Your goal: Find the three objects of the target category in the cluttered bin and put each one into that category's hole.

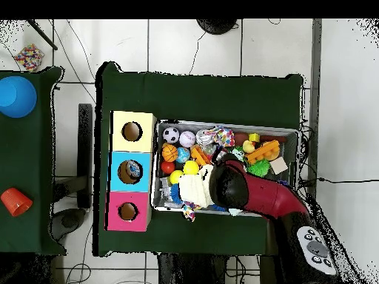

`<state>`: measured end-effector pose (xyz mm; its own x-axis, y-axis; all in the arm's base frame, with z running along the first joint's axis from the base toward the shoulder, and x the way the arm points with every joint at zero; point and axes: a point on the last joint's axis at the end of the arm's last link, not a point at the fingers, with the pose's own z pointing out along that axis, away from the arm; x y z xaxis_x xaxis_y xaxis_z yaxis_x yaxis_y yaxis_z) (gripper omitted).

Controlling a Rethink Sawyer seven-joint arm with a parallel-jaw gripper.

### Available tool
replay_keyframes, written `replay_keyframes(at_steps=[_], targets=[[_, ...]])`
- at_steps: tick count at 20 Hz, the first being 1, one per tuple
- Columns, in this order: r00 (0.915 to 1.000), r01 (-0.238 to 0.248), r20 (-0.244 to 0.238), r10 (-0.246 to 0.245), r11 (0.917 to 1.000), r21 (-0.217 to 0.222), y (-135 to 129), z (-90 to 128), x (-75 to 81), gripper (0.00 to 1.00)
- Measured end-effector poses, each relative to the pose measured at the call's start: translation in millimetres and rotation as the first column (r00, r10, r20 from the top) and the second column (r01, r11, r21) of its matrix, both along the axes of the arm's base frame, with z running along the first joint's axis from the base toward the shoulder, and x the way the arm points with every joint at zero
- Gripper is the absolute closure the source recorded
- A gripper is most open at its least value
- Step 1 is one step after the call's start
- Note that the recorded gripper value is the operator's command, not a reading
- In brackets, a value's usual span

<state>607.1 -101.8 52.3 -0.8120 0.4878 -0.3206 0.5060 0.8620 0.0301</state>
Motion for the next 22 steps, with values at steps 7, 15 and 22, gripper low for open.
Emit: replay_keyframes(at_steps=[7, 15, 22], targets=[[0.9999, 0.017, 0.0, -0.017, 0.9997, 0.018, 6, 0, 1.8, 0.0], [0.998, 0.062, -0.015, -0.061, 0.9968, 0.051, 17, -8, -0.9, 0.0], [0.994, 0.102, -0.046, -0.099, 0.991, 0.087, 36, -17, -6.5, 0.0]])
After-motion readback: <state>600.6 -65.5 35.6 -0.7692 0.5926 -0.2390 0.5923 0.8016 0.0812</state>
